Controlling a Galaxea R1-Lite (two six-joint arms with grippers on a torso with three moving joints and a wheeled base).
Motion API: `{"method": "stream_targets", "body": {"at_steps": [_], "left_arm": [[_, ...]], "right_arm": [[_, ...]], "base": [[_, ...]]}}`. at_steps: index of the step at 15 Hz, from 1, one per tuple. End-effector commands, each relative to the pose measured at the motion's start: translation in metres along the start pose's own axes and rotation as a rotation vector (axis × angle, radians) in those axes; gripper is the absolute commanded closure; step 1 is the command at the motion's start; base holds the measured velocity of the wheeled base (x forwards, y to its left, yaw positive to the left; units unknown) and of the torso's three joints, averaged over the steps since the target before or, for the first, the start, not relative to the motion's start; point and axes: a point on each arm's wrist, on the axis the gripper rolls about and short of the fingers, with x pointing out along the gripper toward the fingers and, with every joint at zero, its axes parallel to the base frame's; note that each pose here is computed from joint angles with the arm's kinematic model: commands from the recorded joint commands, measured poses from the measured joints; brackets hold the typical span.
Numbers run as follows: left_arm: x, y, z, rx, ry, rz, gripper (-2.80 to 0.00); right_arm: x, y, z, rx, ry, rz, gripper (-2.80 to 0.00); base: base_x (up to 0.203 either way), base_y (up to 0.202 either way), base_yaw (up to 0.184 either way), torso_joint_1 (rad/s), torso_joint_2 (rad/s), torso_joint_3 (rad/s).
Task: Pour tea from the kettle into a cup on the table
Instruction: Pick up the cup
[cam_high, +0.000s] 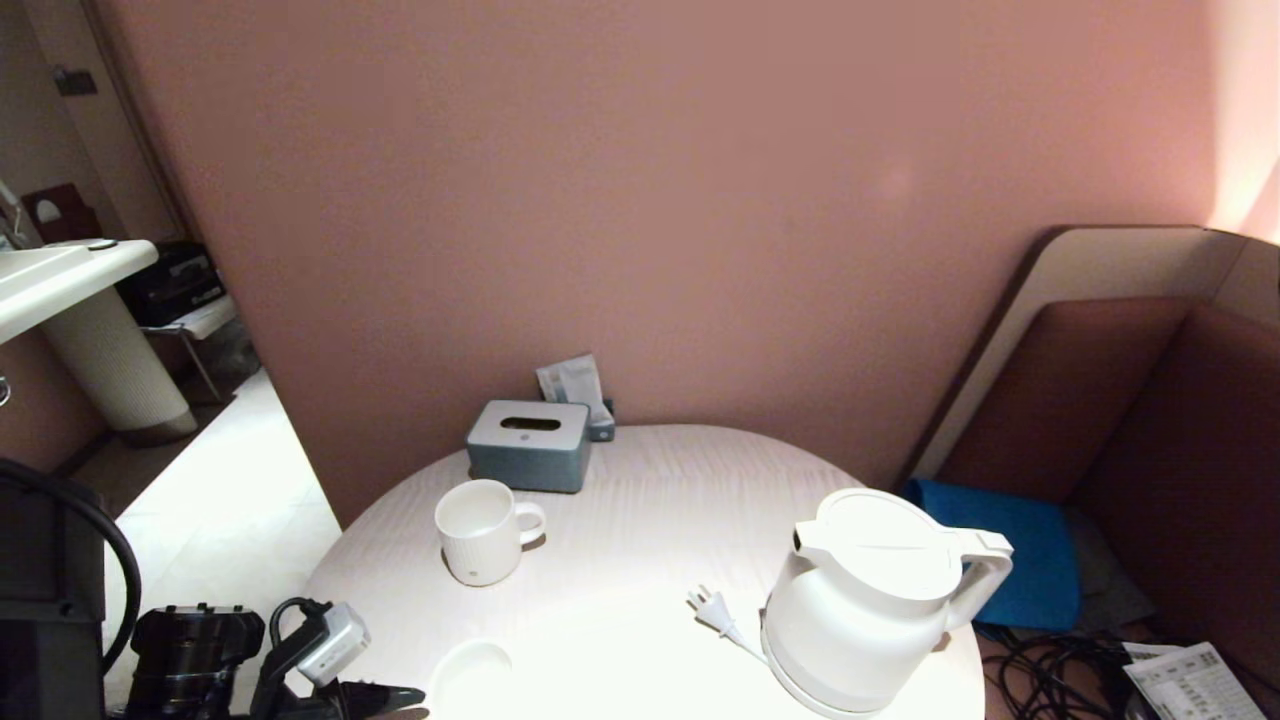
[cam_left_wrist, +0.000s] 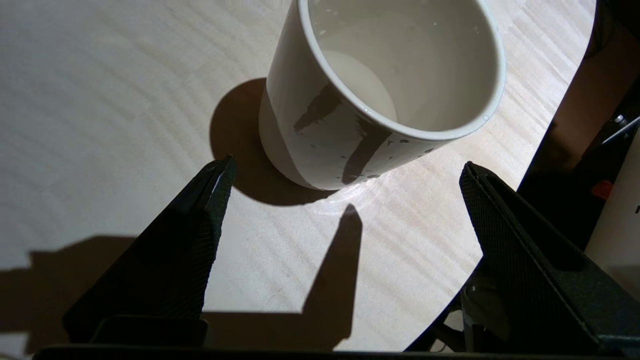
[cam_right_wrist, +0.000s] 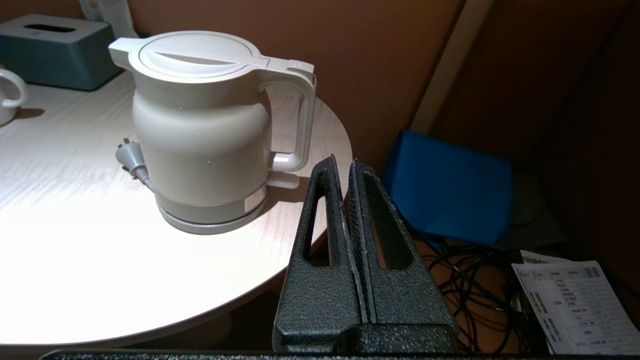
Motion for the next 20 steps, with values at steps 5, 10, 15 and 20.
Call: {"method": "stream_targets", "body": {"at_steps": [5,10,15,20], "left_arm": [[0.019,0.009,-0.001,0.069,-0.043,-0.018,-2.8],[0.031,0.01,-0.003,0.113,-0.054,-0.035,-2.8],[0.033,0.006,-0.002,0.126,-0.05,-0.051,-2.8],[0.051,0.003,0.011,0.159,-0.064,-0.057,-2.8]], "right_arm": [[0.0,0.0,0.0,-0.001,0.002,0.001,0.0],[0.0,0.0,0.0,-0.001,0.0,0.001,0.0],[0.0,0.0,0.0,-0.001,0.0,0.001,0.0],[0.0,0.0,0.0,-0.001,0.002,0.001,0.0]], "base": [[0.0,0.0,0.0,0.0,0.0,0.0],[0.0,0.0,0.0,0.0,0.0,0.0],[0.0,0.0,0.0,0.0,0.0,0.0],[0.0,0.0,0.0,0.0,0.0,0.0]]}}
